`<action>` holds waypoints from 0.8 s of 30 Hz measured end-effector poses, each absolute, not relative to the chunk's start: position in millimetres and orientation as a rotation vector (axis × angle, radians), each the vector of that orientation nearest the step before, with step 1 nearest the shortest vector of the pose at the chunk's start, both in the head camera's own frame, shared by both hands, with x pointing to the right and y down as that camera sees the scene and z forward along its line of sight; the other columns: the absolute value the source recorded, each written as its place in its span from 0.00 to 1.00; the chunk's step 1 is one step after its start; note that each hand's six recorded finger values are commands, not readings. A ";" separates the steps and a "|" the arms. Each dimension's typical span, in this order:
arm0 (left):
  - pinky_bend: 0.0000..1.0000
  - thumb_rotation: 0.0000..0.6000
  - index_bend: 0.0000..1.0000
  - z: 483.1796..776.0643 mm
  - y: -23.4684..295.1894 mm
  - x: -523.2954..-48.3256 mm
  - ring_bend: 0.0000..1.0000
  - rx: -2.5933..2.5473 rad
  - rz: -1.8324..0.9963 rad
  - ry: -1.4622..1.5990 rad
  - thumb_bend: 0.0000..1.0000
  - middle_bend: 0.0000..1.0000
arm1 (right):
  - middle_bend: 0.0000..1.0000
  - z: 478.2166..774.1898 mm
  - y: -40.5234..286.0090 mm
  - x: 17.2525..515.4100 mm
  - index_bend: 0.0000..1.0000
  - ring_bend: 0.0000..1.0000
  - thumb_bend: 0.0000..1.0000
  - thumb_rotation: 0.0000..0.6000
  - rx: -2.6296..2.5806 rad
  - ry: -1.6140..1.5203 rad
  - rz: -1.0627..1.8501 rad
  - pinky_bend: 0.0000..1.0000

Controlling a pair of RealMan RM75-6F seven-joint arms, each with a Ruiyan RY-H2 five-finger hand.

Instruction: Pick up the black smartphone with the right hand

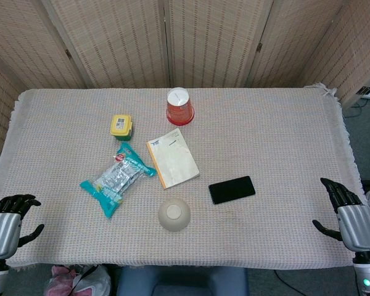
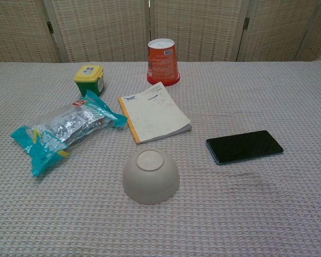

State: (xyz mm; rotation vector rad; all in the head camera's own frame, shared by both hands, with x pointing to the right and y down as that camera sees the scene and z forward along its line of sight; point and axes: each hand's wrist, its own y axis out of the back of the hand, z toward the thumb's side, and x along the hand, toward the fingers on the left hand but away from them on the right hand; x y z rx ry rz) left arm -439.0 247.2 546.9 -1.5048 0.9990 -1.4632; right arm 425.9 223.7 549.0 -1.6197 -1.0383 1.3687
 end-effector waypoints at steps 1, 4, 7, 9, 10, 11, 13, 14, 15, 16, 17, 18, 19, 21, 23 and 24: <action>0.26 1.00 0.40 547.7 247.5 -439.0 0.27 -1.507 -1.467 0.993 0.20 0.33 | 0.13 547.8 223.7 425.6 0.02 0.14 0.06 1.00 -1.617 -1.039 1.366 0.27; 0.26 1.00 0.40 551.5 249.2 -440.1 0.27 -1.514 -1.498 0.970 0.20 0.33 | 0.13 546.5 224.0 423.9 0.02 0.14 0.06 1.00 -1.619 -1.035 1.360 0.27; 0.26 1.00 0.40 553.2 248.8 -441.4 0.27 -1.513 -1.523 0.961 0.20 0.33 | 0.13 546.7 224.4 423.2 0.02 0.14 0.06 1.00 -1.621 -1.026 1.365 0.27; 0.26 1.00 0.40 552.1 247.6 -441.6 0.27 -1.508 -1.517 0.973 0.20 0.33 | 0.14 545.8 223.9 422.5 0.02 0.14 0.08 1.00 -1.619 -1.025 1.362 0.27; 0.26 1.00 0.40 551.6 247.0 -441.8 0.27 -1.505 -1.513 0.981 0.20 0.33 | 0.14 545.4 223.2 421.8 0.02 0.14 0.09 1.00 -1.617 -1.026 1.358 0.27; 0.26 1.00 0.40 551.5 246.6 -441.9 0.27 -1.505 -1.509 0.989 0.20 0.33 | 0.14 545.3 222.7 421.0 0.02 0.14 0.10 1.00 -1.617 -1.024 1.355 0.27; 0.26 1.00 0.40 551.9 246.3 -441.4 0.27 -1.510 -1.504 0.992 0.20 0.33 | 0.16 546.6 220.5 417.1 0.02 0.14 0.12 1.00 -1.622 -1.009 1.342 0.27; 0.26 1.00 0.40 552.2 246.0 -440.5 0.27 -1.515 -1.499 0.991 0.20 0.33 | 0.17 547.7 218.8 414.5 0.02 0.14 0.13 1.00 -1.625 -0.999 1.334 0.27; 0.26 1.00 0.40 552.4 245.8 -439.8 0.27 -1.518 -1.495 0.991 0.20 0.33 | 0.18 549.2 216.9 411.4 0.03 0.14 0.15 1.00 -1.629 -0.989 1.326 0.27; 0.26 1.00 0.40 552.4 245.7 -439.3 0.27 -1.521 -1.491 0.993 0.20 0.33 | 0.20 551.1 214.8 407.9 0.04 0.14 0.16 1.00 -1.635 -0.978 1.317 0.27; 0.26 1.00 0.40 552.3 245.6 -438.9 0.27 -1.524 -1.487 0.997 0.20 0.33 | 0.21 554.4 211.4 401.9 0.06 0.15 0.18 1.00 -1.645 -0.962 1.301 0.27; 0.26 1.00 0.40 552.2 245.6 -438.7 0.27 -1.527 -1.484 1.001 0.20 0.33 | 0.22 557.6 209.2 397.0 0.08 0.16 0.18 1.00 -1.654 -0.947 1.290 0.27; 0.26 1.00 0.40 552.1 245.7 -438.7 0.27 -1.529 -1.481 1.004 0.20 0.33 | 0.23 561.3 207.4 392.4 0.09 0.16 0.18 1.00 -1.663 -0.929 1.282 0.27; 0.26 1.00 0.40 551.7 246.5 -439.9 0.27 -1.530 -1.479 1.009 0.20 0.33 | 0.24 572.6 203.9 381.6 0.11 0.16 0.19 1.00 -1.685 -0.877 1.272 0.27; 0.26 1.00 0.40 551.5 247.5 -441.3 0.27 -1.530 -1.480 1.013 0.20 0.33 | 0.25 587.7 200.6 369.4 0.14 0.17 0.19 1.00 -1.707 -0.812 1.268 0.27; 0.26 1.00 0.40 551.4 247.9 -441.8 0.27 -1.531 -1.481 1.014 0.20 0.33 | 0.25 595.5 199.3 363.7 0.15 0.17 0.18 1.00 -1.717 -0.782 1.266 0.27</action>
